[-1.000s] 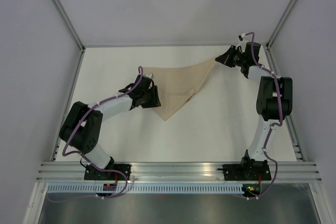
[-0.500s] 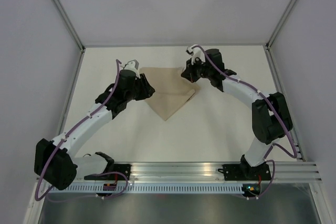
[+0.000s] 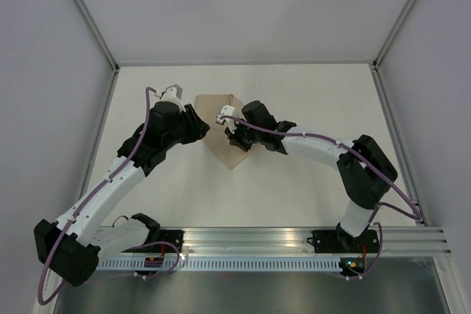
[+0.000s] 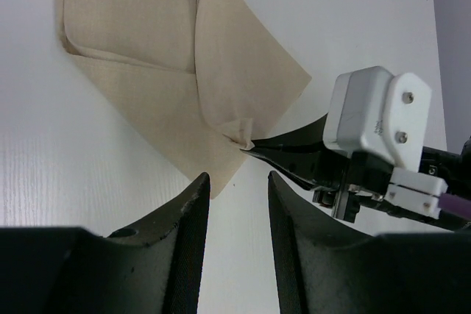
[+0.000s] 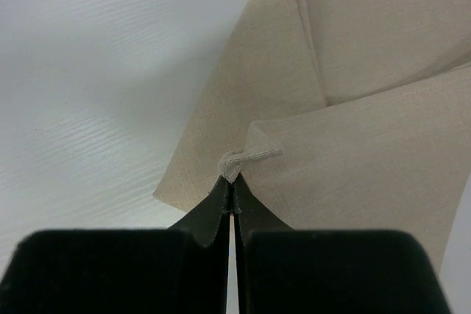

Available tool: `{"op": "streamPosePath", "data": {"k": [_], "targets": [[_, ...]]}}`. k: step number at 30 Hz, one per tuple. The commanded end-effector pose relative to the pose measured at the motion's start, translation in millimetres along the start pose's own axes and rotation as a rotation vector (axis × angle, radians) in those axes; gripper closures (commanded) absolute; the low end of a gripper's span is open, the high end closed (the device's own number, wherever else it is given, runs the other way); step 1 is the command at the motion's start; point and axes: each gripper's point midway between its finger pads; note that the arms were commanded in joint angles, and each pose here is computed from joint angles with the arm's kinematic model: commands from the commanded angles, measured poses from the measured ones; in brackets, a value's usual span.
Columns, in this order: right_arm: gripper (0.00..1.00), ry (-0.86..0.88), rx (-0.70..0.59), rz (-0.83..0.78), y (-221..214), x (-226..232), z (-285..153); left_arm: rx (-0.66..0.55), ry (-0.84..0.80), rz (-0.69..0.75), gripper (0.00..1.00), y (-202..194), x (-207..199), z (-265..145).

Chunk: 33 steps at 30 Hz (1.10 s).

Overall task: Fold the napkin, place the utensils inside, and roll it up
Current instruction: Fold the napkin

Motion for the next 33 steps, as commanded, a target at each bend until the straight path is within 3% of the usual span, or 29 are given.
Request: {"op": "streamPosePath", "data": {"k": [1,11,17,21,33], "targets": [[0.98,-0.032,0.03,-0.06,-9,-3,7,-0.039,-0.003,-0.042,0.58,14,-5,-12],[0.98,0.01,0.115,-0.104,-43,21,23,-0.031,0.001,-0.039,0.58,10,-3,-13],[0.93,0.043,0.139,-0.085,-51,27,29,-0.021,0.003,-0.039,0.57,6,-2,-11],[0.8,0.061,0.146,-0.083,-52,30,29,-0.025,0.001,-0.034,0.57,6,-1,-12],[0.55,0.178,0.165,-0.049,-43,55,10,-0.046,-0.005,-0.033,0.54,11,-2,-18]]}}
Point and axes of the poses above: each gripper's point midway between its finger pads, its own z axis out along the fingers, its own x axis along the line the jaws close on, y = z × x, and after that the axes turned 9 degrees about z, right-handed
